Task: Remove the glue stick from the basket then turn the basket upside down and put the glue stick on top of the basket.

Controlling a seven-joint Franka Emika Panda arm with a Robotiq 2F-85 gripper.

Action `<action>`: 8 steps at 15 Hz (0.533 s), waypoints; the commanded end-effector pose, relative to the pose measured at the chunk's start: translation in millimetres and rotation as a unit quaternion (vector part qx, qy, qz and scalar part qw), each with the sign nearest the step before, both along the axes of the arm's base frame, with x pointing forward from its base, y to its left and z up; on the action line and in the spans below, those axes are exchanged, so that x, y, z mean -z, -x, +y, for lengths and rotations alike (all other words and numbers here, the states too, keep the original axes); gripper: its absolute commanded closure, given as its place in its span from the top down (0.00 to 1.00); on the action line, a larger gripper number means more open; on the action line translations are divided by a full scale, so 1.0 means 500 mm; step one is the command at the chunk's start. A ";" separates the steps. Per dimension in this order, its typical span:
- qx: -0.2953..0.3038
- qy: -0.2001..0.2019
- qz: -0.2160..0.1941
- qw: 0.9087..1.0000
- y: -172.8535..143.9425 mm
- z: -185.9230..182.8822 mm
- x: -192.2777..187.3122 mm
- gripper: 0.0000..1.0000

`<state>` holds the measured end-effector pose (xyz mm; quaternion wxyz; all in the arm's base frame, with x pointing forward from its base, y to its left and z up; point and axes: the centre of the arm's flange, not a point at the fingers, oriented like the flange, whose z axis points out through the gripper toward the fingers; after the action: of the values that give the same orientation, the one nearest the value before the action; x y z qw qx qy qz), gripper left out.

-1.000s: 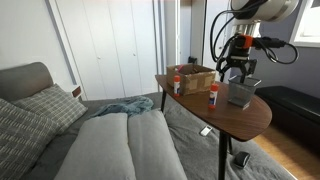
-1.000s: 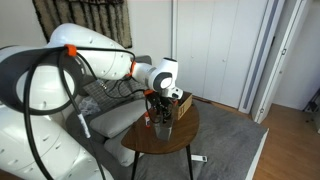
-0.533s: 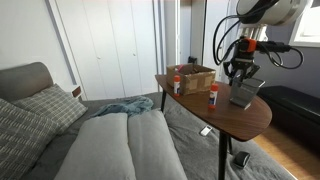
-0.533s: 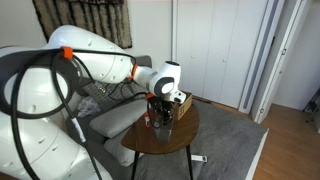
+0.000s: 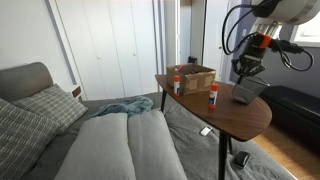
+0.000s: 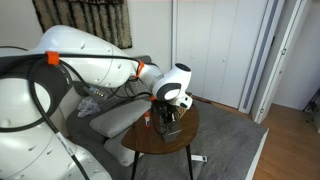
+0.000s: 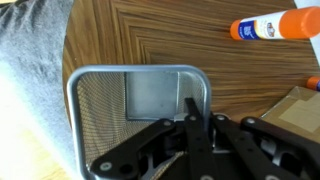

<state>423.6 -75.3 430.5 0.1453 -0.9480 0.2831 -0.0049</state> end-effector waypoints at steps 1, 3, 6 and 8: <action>-0.021 -0.056 -0.039 0.997 0.024 -0.013 0.011 0.01; -0.039 -0.085 -0.055 0.994 0.025 -0.022 0.018 0.01; -0.068 -0.128 -0.082 0.986 0.030 -0.039 0.033 0.01; -0.086 -0.153 -0.103 0.979 0.036 -0.054 0.042 0.01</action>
<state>416.0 -96.0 422.5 0.2693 -0.9382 0.2139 -0.0396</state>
